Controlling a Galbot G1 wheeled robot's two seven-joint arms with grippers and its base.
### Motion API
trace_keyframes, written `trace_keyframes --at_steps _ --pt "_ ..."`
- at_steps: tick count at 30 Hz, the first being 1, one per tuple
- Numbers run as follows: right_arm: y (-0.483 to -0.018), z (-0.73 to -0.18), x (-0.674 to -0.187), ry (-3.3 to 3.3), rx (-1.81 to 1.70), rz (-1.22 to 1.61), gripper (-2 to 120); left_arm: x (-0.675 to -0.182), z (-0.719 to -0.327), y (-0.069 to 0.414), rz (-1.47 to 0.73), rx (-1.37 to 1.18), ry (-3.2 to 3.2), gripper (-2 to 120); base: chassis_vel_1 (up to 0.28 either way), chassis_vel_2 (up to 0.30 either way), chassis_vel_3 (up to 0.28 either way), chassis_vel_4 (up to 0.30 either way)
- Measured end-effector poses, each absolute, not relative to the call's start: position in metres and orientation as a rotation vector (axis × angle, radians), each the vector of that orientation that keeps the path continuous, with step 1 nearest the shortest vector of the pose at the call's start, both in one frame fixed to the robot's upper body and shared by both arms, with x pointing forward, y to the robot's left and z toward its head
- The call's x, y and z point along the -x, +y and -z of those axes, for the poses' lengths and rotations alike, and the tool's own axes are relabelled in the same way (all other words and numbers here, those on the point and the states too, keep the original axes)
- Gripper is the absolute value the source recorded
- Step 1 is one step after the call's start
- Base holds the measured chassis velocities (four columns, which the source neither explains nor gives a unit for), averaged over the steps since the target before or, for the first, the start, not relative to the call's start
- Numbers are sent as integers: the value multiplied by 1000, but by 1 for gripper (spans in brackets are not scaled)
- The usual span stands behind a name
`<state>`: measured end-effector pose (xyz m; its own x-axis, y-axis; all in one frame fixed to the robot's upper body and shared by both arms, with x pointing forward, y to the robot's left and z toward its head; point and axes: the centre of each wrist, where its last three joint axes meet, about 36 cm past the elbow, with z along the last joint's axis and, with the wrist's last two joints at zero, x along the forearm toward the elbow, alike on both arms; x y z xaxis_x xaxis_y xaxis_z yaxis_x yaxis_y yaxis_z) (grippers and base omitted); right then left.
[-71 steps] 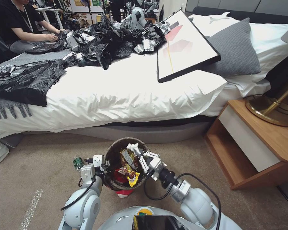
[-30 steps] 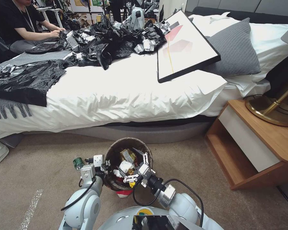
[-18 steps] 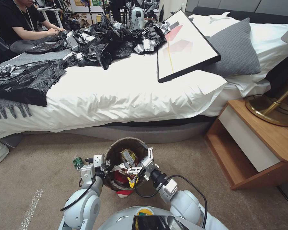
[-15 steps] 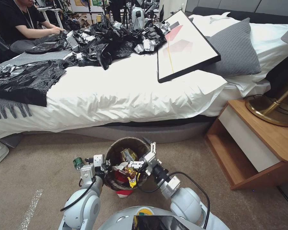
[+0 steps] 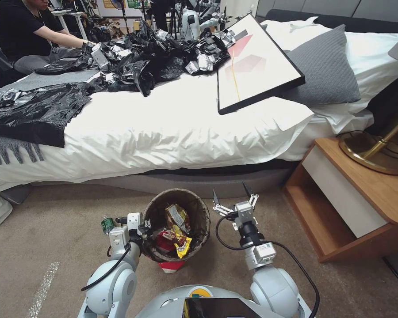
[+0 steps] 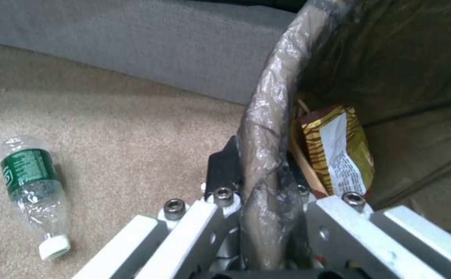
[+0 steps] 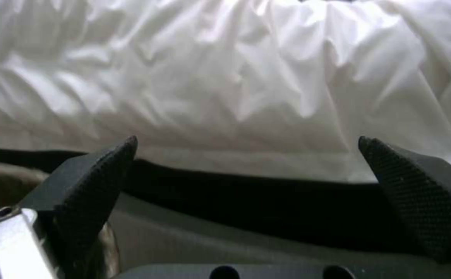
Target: Pick up the trash bin, then pick up the garbage from the floor and place it into the trash bin.
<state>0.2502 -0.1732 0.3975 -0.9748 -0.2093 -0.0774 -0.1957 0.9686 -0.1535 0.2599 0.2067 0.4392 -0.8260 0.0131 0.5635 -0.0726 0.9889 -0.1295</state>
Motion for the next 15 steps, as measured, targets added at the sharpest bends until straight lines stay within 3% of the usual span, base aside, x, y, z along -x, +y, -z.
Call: trace_keyframes --at_steps 15 --pt "-168 -379 -248 3060 271 179 100 -259 -442 209 -192 -43 -2543 3 0 0 0 0"
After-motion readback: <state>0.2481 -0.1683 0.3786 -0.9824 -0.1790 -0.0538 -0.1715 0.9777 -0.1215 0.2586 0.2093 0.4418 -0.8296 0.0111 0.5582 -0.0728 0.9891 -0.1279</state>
